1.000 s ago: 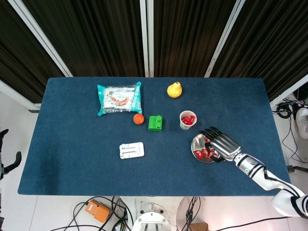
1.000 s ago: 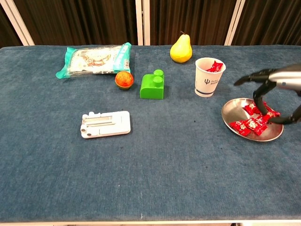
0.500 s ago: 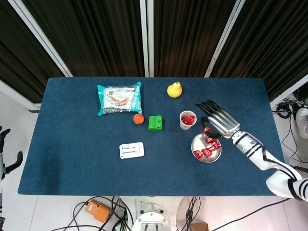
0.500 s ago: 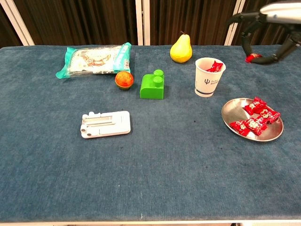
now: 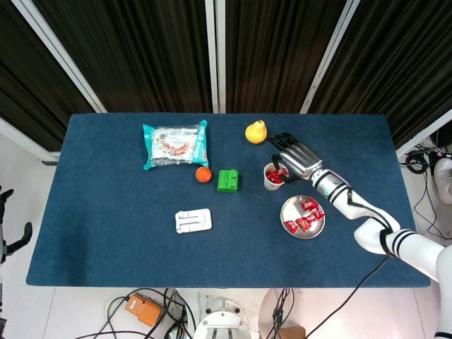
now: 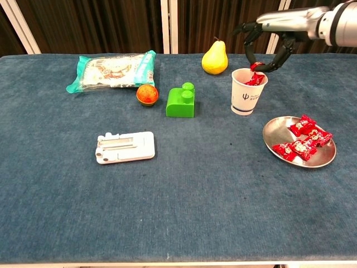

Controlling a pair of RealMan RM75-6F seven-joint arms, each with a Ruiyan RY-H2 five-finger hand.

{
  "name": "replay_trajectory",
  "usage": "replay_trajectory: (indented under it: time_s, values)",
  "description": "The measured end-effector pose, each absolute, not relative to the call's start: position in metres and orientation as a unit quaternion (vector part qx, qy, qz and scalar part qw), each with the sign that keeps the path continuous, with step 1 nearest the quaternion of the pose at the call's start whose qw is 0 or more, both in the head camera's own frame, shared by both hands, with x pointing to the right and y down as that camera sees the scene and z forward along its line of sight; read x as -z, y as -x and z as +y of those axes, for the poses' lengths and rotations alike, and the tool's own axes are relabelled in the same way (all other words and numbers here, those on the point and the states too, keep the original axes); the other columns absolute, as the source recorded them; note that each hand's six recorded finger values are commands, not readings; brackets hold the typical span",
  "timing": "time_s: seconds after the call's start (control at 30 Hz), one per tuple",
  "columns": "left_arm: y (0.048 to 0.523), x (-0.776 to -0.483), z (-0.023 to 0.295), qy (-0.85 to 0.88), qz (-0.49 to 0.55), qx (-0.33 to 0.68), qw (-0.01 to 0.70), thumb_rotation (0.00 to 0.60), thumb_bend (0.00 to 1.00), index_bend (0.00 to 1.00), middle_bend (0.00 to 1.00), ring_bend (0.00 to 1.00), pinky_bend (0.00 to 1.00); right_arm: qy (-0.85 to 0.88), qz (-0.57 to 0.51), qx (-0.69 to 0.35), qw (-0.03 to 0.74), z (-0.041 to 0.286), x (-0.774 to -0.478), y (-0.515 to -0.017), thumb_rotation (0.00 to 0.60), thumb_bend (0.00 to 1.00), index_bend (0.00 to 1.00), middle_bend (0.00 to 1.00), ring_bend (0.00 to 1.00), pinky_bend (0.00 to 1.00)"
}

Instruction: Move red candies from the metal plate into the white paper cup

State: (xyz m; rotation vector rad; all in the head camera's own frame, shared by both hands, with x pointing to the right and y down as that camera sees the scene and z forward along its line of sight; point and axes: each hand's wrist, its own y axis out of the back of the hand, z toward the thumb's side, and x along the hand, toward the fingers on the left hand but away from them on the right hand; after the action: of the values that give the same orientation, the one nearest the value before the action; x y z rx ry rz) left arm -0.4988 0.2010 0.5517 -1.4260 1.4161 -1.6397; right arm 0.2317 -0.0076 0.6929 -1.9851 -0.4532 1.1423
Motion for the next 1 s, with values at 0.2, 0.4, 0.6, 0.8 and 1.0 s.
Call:
replay_trajectory:
  time_s: [0.2,0.4,0.6,0.8,1.0]
  values:
    - [0.498,-0.552,0.201,0.530,0.525,0.609,0.270,0.600,0.35,0.12,0.00,0.00,0.00,0.787,-0.162,-0.442,0.398,-0.005,-0.699,-0.220,0.600,0.67,0.65,0.09,0.00,0.00]
    - [0.499,-0.552,0.201,0.529,0.526,0.609,0.269,0.600,0.35,0.12,0.00,0.00,0.00,0.783,-0.157,-0.451,0.397,-0.005,-0.701,-0.225,0.600,0.67,0.65,0.09,0.00,0.00]
    - [0.499,-0.552,0.201,0.529,0.526,0.609,0.269,0.600,0.35,0.12,0.00,0.00,0.00,0.779,-0.148,-0.461,0.399,-0.004,-0.705,-0.228,0.600,0.67,0.60,0.09,0.00,0.00]
    - [0.499,-0.552,0.201,0.529,0.526,0.610,0.269,0.600,0.35,0.12,0.00,0.00,0.00,0.778,-0.154,-0.460,0.399,-0.006,-0.705,-0.226,0.600,0.67,0.46,0.09,0.00,0.00]
    - [0.500,-0.552,0.201,0.529,0.525,0.611,0.268,0.600,0.35,0.12,0.00,0.00,0.00,0.779,-0.153,-0.460,0.397,-0.005,-0.705,-0.225,0.600,0.61,0.42,0.09,0.00,0.00]
